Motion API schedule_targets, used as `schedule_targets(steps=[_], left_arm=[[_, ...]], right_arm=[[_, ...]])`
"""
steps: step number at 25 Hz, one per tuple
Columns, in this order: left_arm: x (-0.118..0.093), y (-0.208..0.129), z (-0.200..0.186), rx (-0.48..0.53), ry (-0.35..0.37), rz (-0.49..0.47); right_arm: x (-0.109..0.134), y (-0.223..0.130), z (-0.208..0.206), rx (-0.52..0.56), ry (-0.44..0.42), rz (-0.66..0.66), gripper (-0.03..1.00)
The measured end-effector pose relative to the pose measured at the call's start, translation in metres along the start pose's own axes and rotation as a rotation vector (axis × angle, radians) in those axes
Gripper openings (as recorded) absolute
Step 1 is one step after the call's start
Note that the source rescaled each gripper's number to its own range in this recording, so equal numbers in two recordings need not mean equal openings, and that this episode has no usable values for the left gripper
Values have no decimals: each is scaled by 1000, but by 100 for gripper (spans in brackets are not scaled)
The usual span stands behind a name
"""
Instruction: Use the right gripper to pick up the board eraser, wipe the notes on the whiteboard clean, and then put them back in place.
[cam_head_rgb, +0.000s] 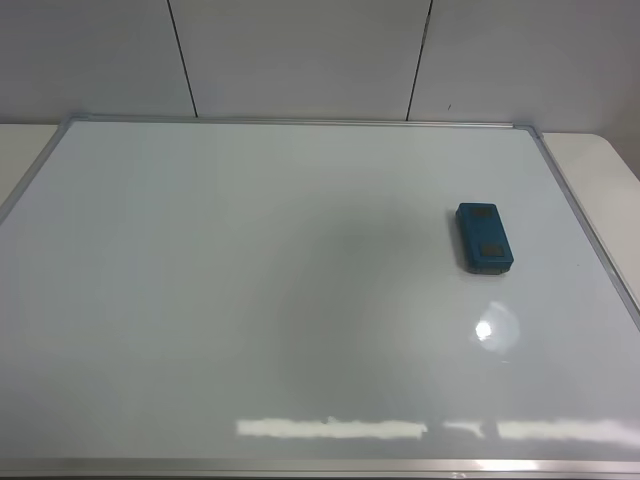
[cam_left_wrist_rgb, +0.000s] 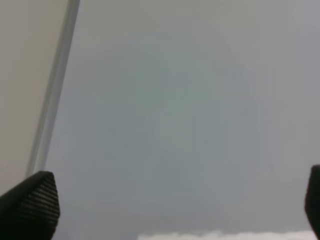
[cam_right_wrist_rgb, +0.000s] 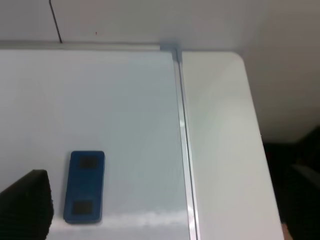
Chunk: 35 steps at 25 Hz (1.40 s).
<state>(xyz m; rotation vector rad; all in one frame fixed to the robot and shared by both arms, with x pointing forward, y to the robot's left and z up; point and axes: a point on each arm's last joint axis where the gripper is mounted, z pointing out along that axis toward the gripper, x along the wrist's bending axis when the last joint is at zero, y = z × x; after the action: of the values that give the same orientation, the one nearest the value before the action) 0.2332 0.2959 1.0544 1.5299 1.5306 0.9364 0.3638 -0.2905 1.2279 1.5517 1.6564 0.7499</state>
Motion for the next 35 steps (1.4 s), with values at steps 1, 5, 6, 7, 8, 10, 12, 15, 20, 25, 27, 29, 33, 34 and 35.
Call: schedule_targets(steps=[1, 5, 6, 7, 8, 10, 12, 15, 20, 25, 27, 29, 33, 34, 35], left_arm=[[0, 0, 0, 0, 0, 0], [0, 0, 0, 0, 0, 0], [0, 0, 0, 0, 0, 0], [0, 0, 0, 0, 0, 0], [0, 0, 0, 0, 0, 0], [0, 0, 0, 0, 0, 0], [0, 0, 0, 0, 0, 0], [0, 0, 0, 0, 0, 0], [0, 0, 0, 0, 0, 0], [0, 0, 0, 0, 0, 0], [0, 0, 0, 0, 0, 0], [0, 0, 0, 0, 0, 0], [0, 0, 0, 0, 0, 0], [0, 0, 0, 0, 0, 0], [0, 0, 0, 0, 0, 0]], right_arm=[[-2, -3, -9, -25, 6, -6, 79], [-9, -16, -43, -120, 63, -21, 79], [-10, -20, -52, -145, 82, -22, 79], [-11, -23, -59, -165, 99, -22, 79], [-11, -27, -66, -187, 119, -23, 79], [-13, -35, -81, -233, 149, -28, 79], [-14, -44, -92, -268, 175, -33, 79], [-13, -67, -95, -282, 206, -57, 79], [-4, -122, -73, -280, 274, -68, 79], [1, -165, -57, -323, 307, -56, 79], [1, -179, -55, -337, 307, -53, 79], [0, -187, -57, -366, 307, -49, 79], [1, -189, -60, -383, 319, -53, 73], [1, -190, -60, -384, 328, -63, 70], [2, -189, -60, -387, 332, -75, 65]])
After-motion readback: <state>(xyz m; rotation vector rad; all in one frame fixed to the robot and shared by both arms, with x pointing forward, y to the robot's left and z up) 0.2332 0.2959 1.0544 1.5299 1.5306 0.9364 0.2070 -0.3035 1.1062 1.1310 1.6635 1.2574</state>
